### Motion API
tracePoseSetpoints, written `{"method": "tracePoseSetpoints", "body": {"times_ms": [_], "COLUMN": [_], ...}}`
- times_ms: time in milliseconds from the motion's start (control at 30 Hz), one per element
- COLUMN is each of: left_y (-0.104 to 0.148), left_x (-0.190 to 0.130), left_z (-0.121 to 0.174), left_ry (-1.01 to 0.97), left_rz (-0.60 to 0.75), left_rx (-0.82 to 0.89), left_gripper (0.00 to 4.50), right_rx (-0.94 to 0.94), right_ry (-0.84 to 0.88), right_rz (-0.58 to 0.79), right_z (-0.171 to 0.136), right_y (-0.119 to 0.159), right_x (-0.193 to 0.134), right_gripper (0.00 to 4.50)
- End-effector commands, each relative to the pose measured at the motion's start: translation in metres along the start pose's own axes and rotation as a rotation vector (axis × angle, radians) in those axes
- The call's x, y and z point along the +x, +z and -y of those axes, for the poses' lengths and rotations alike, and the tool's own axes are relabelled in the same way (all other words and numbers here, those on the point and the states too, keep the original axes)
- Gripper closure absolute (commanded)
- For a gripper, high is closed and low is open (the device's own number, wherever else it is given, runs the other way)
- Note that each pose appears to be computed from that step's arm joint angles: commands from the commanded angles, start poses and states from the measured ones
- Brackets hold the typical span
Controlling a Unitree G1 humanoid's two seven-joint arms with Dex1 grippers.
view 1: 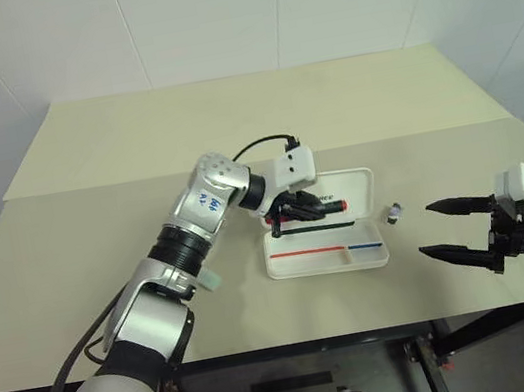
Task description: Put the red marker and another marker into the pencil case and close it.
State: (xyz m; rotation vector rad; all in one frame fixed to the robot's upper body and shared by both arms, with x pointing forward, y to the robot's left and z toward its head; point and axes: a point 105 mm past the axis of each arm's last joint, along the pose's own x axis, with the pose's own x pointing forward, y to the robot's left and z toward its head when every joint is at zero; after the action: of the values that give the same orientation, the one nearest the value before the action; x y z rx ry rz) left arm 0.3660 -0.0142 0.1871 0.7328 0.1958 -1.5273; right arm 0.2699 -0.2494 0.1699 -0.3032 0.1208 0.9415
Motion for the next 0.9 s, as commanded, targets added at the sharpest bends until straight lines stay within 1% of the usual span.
{"method": "tracePoseSetpoints", "body": {"times_ms": [33,233,367,733,767,800,900], "left_y": [0.012,0.01,0.008,0.004,0.005,0.005,0.006], "left_x": [0.006,0.023,0.029,0.04,0.041,0.041,0.042], "left_z": [-0.001,0.004,0.006,-0.002,-0.002,-0.002,-0.002], "left_ry": [-0.021,-0.04,-0.039,0.014,0.013,0.01,0.01], "left_rz": [-0.027,-0.056,-0.074,-0.097,-0.095,-0.093,-0.086], "left_rx": [0.053,0.051,0.045,0.023,0.02,0.019,0.011], "left_gripper": [3.93,3.93,3.93,3.93,3.18,2.95,1.92], "right_rx": [-0.07,-0.094,-0.094,-0.075,-0.074,-0.074,-0.073], "right_ry": [-0.038,-0.037,-0.067,-0.107,-0.11,-0.112,-0.116], "right_rz": [0.091,0.101,0.1,0.093,0.093,0.093,0.092], "right_z": [-0.002,-0.01,-0.008,-0.009,-0.009,-0.009,-0.009], "right_y": [0.02,0.019,0.017,0.01,0.01,0.01,0.01], "right_x": [-0.006,-0.005,-0.005,-0.006,-0.007,-0.007,-0.006], "right_gripper": [0.0,0.0,0.0,0.0,0.0,0.0,0.0]}}
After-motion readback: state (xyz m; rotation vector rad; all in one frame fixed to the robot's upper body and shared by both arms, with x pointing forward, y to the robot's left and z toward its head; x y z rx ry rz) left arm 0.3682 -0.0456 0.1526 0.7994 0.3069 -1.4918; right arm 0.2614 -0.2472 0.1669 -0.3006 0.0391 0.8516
